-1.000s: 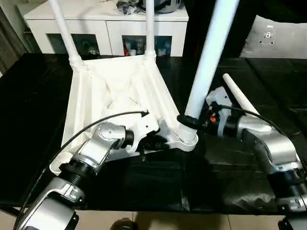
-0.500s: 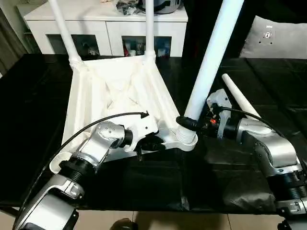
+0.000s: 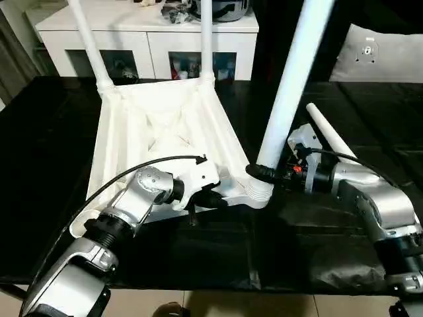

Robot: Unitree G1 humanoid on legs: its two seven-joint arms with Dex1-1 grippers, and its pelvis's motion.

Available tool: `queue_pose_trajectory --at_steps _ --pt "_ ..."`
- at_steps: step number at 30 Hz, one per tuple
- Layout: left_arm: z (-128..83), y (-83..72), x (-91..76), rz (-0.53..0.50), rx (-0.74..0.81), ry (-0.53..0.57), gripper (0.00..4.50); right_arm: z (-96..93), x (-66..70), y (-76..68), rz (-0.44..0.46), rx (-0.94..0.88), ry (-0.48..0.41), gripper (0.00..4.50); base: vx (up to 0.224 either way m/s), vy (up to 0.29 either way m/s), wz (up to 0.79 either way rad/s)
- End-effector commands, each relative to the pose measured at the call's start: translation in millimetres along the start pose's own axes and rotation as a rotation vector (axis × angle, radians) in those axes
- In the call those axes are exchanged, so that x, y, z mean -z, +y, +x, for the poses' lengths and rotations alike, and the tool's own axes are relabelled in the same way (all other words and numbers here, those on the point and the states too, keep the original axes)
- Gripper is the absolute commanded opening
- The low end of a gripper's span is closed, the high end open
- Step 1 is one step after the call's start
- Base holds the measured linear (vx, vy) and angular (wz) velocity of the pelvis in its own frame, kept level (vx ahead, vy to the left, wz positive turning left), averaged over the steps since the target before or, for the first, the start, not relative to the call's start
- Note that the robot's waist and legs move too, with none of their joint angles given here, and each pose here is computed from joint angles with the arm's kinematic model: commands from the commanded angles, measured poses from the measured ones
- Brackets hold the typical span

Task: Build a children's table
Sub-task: Insert table leg to table base

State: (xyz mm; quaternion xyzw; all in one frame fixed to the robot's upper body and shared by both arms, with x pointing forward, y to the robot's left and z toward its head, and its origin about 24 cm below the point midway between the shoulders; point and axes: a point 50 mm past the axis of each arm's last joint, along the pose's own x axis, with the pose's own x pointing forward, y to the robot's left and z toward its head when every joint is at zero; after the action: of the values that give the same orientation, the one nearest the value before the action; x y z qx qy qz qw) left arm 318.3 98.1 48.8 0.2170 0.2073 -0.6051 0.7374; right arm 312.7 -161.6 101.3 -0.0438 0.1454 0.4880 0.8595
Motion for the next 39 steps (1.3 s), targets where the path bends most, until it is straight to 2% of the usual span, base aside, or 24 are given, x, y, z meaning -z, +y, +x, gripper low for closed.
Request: queue_pose_trajectory --at_steps 1,2,9,16,22,24,29,31,33,34,39 --pt "-1.8 -5.4 10.7 0.004 0.048 0.05 0.0 0.1 11.5 -2.4 0.027 0.003 0.064 1.86 0.0 0.0 0.0" --pt "-1.6 -7.1 4.9 0.036 0.056 0.01 0.0 1.4 12.5 -3.3 0.031 -0.006 0.076 1.86 0.0 0.0 0.0" --pt "-0.6 -9.8 -3.6 0.103 0.072 -0.028 0.0 4.3 17.2 -3.3 0.061 -0.037 0.093 1.86 0.0 0.0 0.0" --pt "1.9 -7.0 -5.7 0.079 0.018 -0.069 0.0 5.5 22.7 -5.0 0.086 -0.045 0.103 1.86 0.0 0.0 0.0" --pt "2.0 -7.4 -2.6 0.033 0.007 -0.092 0.0 0.3 31.6 -9.5 0.19 -0.004 0.048 1.86 0.0 0.0 0.0" --pt "1.4 -8.4 0.4 0.024 0.005 -0.086 0.0 -2.4 39.6 -9.3 0.261 0.026 -0.013 1.86 0.0 0.0 0.0" --pt "-0.5 -6.5 1.9 0.011 -0.012 -0.086 0.0 -5.6 53.5 -2.0 0.286 0.047 -0.044 1.86 0.0 0.0 0.0" --pt "-1.8 -5.3 2.4 0.01 -0.016 -0.083 0.0 -7.5 57.2 1.0 0.247 0.052 -0.021 1.86 0.0 0.0 0.0" --pt "-4.3 -3.6 3.0 0.026 -0.015 -0.066 0.0 -11.0 60.3 4.1 0.099 0.056 0.08 1.86 0.0 0.0 0.0" --pt "-4.8 -3.2 2.9 0.028 -0.012 -0.063 0.0 -11.5 60.3 3.9 0.065 0.055 0.103 1.86 0.0 0.0 0.0" --pt "-7.6 -3.0 3.9 0.068 0.016 -0.024 0.0 -9.8 54.6 -0.6 0.036 0.038 0.134 1.85 0.0 0.0 0.0"
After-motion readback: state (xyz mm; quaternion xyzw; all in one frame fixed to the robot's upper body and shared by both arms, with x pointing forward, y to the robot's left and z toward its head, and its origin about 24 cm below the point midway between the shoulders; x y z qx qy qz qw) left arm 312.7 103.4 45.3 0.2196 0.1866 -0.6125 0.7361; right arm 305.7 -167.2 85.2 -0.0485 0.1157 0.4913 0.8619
